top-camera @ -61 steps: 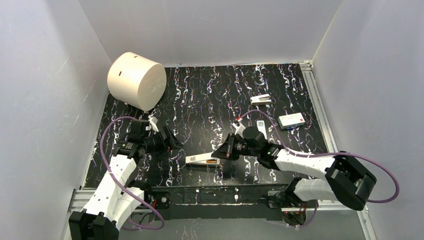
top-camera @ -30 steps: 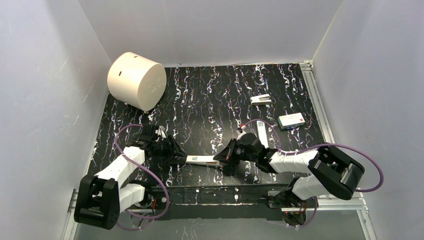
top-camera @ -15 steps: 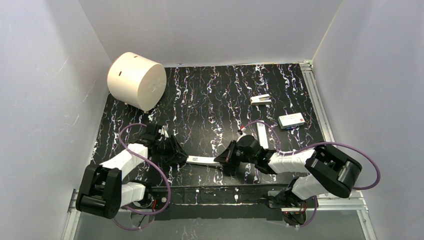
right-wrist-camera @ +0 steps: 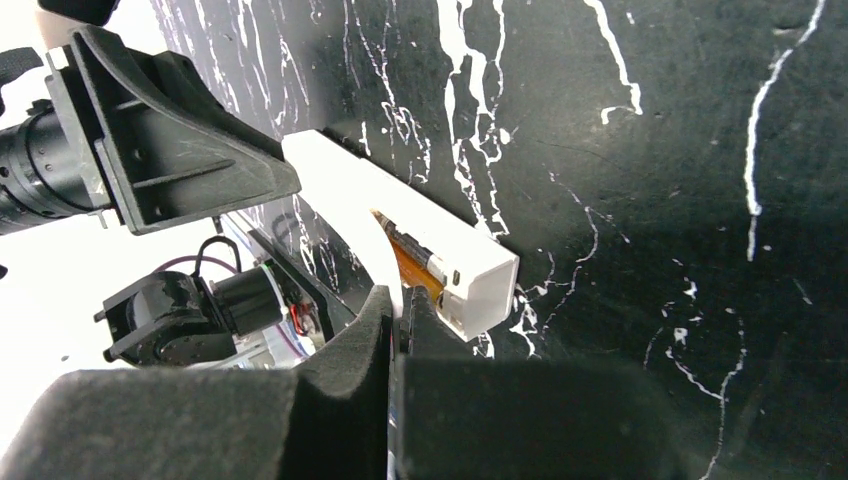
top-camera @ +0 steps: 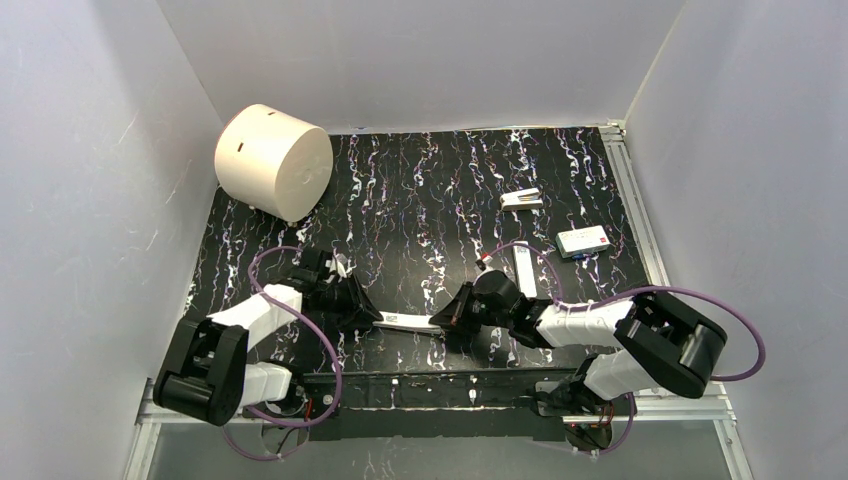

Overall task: Load the batteries into the remote control
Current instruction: Load the battery cover into the remote control.

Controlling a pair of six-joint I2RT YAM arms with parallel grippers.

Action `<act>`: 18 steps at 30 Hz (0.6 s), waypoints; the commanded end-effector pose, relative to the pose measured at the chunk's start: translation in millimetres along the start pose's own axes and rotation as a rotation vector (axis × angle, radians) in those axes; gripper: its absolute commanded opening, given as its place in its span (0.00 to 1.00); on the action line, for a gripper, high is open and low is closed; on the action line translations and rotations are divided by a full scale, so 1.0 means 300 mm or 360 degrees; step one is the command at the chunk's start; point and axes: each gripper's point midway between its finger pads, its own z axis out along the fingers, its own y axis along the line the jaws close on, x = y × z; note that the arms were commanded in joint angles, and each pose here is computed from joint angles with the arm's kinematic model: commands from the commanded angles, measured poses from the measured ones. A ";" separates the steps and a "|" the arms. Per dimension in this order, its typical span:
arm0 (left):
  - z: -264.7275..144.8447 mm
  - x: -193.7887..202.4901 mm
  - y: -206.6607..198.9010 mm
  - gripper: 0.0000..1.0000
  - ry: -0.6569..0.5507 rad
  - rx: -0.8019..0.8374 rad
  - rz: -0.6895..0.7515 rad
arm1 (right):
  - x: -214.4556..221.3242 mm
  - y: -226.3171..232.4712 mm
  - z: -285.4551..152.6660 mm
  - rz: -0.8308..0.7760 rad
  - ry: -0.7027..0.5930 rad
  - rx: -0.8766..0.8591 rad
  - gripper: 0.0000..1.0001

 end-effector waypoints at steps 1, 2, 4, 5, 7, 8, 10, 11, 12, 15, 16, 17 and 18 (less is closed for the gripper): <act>0.022 0.025 0.083 0.31 0.0025 -0.0192 0.0006 | 0.004 -0.138 -0.012 -0.0027 -0.0022 0.0271 0.01; 0.024 0.025 0.095 0.29 0.0019 -0.0222 0.0007 | 0.004 -0.137 -0.014 -0.0026 -0.0023 0.0274 0.01; 0.024 0.025 0.116 0.28 0.0010 -0.0278 0.0005 | 0.002 -0.133 -0.020 -0.0029 -0.0026 0.0272 0.01; 0.024 0.025 0.128 0.27 0.0008 -0.0307 0.0003 | 0.000 -0.129 -0.024 -0.0030 -0.0031 0.0268 0.02; 0.024 0.033 0.147 0.27 0.0021 -0.0352 -0.0009 | -0.002 -0.122 -0.030 -0.0035 -0.0033 0.0264 0.09; 0.025 0.035 0.155 0.27 0.0028 -0.0367 -0.0013 | -0.003 -0.116 -0.034 -0.0036 -0.0034 0.0257 0.12; 0.027 0.042 0.167 0.27 0.0045 -0.0396 -0.0021 | -0.005 -0.106 -0.041 -0.0037 -0.0038 0.0248 0.21; 0.028 0.043 0.172 0.27 0.0049 -0.0406 -0.0024 | -0.006 -0.100 -0.045 -0.0039 -0.0038 0.0243 0.25; 0.029 0.043 0.177 0.27 0.0051 -0.0417 -0.0030 | -0.008 -0.097 -0.049 -0.0036 -0.0041 0.0244 0.29; 0.031 0.042 0.183 0.26 0.0057 -0.0437 -0.0040 | -0.012 -0.075 -0.063 -0.0040 -0.0050 0.0214 0.37; 0.032 0.041 0.183 0.26 0.0057 -0.0440 -0.0040 | -0.014 -0.070 -0.070 -0.0037 -0.0054 0.0207 0.39; 0.033 0.040 0.184 0.26 0.0057 -0.0441 -0.0042 | -0.015 -0.063 -0.078 -0.0038 -0.0059 0.0196 0.42; 0.034 0.040 0.184 0.26 0.0060 -0.0445 -0.0041 | -0.016 -0.053 -0.086 -0.0039 -0.0063 0.0180 0.44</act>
